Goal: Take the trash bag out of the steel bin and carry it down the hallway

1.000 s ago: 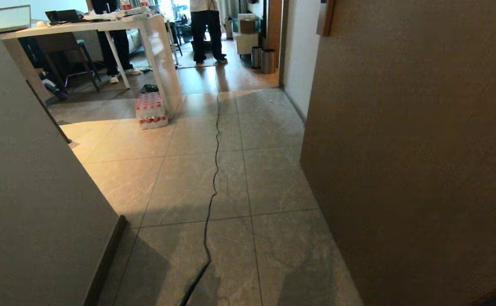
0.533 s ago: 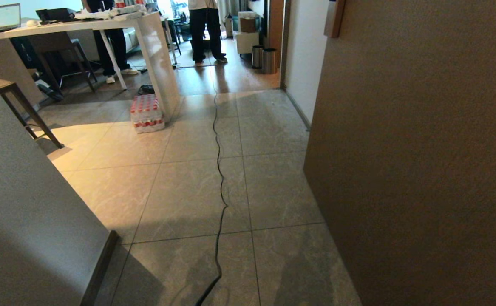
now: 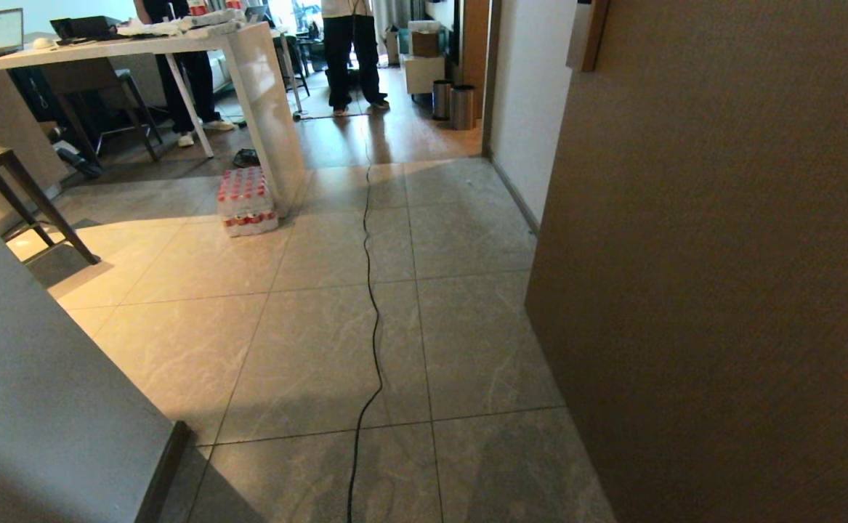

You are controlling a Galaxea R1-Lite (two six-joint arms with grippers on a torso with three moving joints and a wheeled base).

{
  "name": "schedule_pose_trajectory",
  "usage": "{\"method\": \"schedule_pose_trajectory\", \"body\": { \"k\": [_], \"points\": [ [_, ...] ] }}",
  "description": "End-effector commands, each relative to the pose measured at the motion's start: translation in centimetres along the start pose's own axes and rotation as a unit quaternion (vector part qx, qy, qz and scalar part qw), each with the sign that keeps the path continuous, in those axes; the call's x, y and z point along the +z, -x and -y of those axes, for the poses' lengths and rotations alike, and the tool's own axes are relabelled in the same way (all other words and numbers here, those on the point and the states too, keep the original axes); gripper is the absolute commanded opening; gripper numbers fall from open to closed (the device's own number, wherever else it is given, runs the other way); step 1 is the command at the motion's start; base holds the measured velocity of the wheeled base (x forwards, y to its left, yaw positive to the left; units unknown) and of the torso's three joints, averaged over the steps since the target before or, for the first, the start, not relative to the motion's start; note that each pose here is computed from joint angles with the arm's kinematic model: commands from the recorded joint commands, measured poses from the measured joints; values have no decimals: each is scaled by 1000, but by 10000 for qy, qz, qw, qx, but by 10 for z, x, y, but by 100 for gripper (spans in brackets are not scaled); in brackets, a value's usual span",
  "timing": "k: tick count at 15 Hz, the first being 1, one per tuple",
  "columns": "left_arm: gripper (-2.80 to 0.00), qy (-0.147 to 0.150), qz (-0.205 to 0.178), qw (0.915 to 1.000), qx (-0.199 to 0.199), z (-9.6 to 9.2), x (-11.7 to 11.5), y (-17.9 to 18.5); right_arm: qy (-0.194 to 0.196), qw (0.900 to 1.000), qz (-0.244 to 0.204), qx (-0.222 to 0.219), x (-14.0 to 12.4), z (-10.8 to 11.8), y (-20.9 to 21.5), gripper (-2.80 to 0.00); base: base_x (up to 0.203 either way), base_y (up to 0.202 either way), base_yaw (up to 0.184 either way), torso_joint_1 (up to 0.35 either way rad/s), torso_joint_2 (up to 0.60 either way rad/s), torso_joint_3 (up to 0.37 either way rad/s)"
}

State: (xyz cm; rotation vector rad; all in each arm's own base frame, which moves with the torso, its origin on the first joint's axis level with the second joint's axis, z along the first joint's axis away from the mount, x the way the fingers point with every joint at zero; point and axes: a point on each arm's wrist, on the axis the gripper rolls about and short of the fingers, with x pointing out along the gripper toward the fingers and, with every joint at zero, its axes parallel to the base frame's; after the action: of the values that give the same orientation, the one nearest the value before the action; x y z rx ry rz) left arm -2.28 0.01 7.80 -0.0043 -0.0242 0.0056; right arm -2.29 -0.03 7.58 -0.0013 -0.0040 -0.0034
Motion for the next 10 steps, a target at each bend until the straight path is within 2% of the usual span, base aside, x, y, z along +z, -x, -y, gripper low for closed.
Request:
{"method": "schedule_pose_trajectory", "body": {
  "k": [1, 10],
  "points": [
    [-280, 1, -67, 10000, 3, 0, -4, -1, 1, 10000, -5, 2, 0, 0, 0, -280, 0, 0, 0, 0, 0, 0],
    [-280, 1, -60, 10000, 3, 0, -3, -1, 1, 10000, -5, 2, 0, 0, 0, -280, 0, 0, 0, 0, 0, 0]
  ]
}}
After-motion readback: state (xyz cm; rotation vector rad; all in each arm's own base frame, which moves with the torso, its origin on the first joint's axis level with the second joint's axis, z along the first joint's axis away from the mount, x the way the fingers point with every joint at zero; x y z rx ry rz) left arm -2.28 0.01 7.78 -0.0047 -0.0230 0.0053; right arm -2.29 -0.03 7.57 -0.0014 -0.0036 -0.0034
